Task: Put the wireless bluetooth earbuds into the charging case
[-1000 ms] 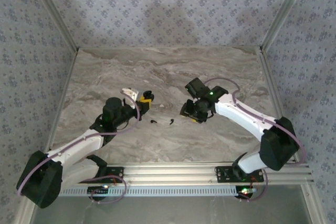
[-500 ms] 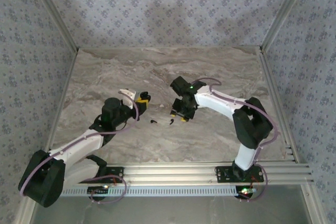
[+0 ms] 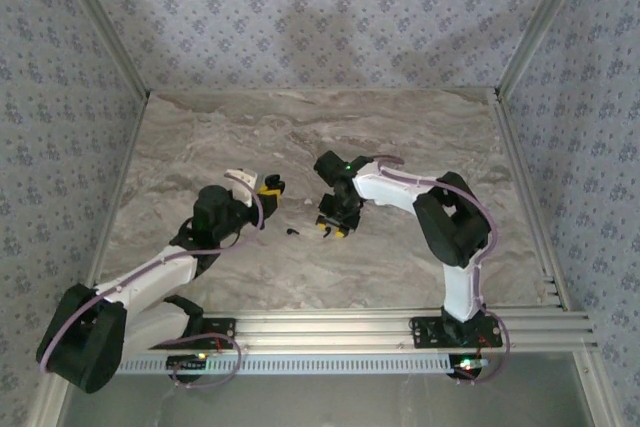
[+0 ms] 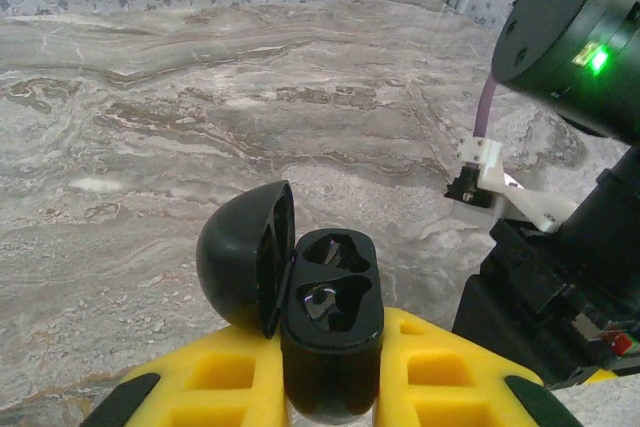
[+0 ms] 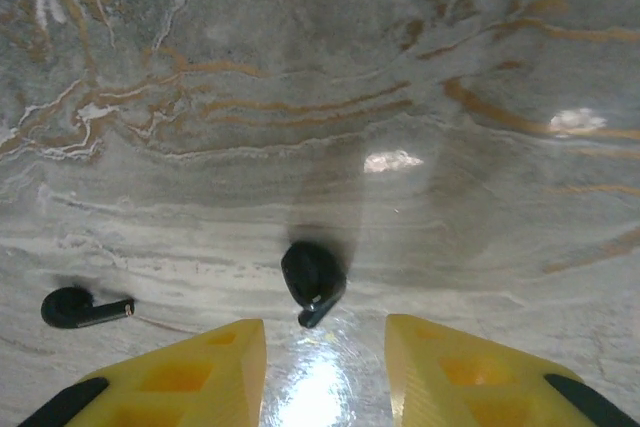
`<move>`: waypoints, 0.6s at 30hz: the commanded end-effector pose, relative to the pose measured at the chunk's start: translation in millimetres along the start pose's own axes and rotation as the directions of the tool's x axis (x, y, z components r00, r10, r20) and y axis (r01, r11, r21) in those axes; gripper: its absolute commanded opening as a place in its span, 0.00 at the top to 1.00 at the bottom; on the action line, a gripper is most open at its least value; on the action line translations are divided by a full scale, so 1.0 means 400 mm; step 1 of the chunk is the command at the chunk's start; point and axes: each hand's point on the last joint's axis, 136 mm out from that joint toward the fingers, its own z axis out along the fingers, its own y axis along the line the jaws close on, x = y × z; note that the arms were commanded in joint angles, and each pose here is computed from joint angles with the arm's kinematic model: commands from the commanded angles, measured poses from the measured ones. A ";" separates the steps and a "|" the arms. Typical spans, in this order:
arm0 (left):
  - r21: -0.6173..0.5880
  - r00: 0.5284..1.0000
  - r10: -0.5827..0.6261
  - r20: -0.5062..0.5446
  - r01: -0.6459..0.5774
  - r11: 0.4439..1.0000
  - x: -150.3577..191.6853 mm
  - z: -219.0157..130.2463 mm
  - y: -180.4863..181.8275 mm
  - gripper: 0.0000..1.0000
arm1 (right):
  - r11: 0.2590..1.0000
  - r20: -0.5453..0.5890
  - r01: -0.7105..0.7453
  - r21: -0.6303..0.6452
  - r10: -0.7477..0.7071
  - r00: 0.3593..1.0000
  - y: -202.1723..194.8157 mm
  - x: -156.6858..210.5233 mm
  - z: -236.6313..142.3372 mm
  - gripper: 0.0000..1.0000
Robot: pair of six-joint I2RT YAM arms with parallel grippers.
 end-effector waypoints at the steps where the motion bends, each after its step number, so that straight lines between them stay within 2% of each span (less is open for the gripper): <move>1: 0.016 0.999 -0.005 0.040 0.004 1.000 -0.031 -0.001 -0.004 0.81 | 1.000 -0.019 0.005 -0.008 -0.005 1.000 0.025 0.003 0.004 0.64; 18: 0.019 0.999 -0.018 0.035 0.017 1.000 -0.033 0.001 0.002 0.81 | 0.999 -0.024 0.035 0.022 -0.034 0.999 0.030 -0.019 0.020 0.66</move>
